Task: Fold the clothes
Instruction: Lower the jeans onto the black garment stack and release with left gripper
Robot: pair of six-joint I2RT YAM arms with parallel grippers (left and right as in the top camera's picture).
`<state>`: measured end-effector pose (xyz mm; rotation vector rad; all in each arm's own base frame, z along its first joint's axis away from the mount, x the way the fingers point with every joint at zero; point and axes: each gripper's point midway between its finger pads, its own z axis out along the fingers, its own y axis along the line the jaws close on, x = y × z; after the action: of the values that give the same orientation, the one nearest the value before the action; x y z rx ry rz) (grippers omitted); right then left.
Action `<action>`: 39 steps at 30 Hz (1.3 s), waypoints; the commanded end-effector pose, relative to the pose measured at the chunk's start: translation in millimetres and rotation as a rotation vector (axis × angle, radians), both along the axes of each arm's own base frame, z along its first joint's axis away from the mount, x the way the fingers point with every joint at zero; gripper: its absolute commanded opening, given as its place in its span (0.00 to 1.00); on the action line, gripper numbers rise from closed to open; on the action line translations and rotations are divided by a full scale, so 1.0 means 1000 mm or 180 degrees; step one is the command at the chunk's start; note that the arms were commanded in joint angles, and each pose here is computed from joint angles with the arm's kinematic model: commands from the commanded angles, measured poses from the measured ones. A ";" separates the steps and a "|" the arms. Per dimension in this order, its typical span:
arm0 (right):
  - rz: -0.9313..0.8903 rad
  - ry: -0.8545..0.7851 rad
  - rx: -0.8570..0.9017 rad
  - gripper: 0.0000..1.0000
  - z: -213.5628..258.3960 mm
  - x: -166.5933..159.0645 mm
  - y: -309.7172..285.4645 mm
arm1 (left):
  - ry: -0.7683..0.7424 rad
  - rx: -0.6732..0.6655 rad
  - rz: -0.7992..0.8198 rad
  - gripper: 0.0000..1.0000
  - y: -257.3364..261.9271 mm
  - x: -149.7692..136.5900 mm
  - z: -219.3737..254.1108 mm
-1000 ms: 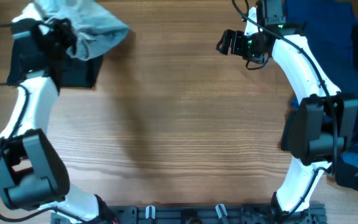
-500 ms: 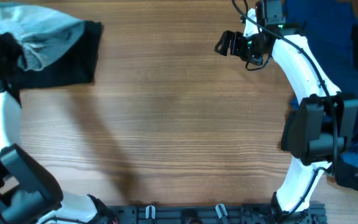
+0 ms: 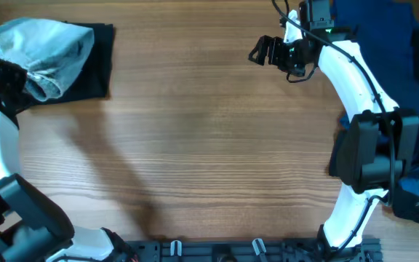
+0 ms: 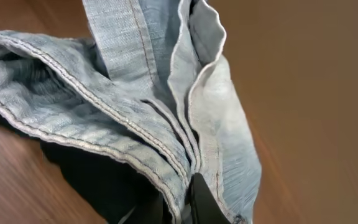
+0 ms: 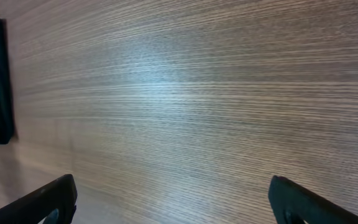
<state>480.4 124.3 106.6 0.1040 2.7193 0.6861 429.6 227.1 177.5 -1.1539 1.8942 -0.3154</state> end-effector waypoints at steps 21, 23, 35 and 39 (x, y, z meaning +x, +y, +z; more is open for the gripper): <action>0.0118 -0.0095 0.0140 1.00 0.017 -0.004 0.008 | 0.0323 -0.0679 -0.0429 1.00 -0.032 0.017 -0.076; 0.0118 -0.0099 0.0139 1.00 0.017 -0.004 0.008 | 0.0259 -0.0695 -0.0492 1.00 -0.038 0.014 -0.059; 0.0121 -0.0104 0.0138 1.00 0.017 -0.004 0.008 | 0.0018 0.0104 -0.1142 1.00 -0.082 -0.017 0.041; 0.0126 -0.0107 0.0138 1.00 0.018 -0.004 0.008 | 0.0119 0.0438 -0.1332 0.99 -0.084 -0.014 0.036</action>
<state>478.4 128.5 108.1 0.0960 2.7194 0.7251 410.9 146.2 218.1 -0.8410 2.0841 -0.4770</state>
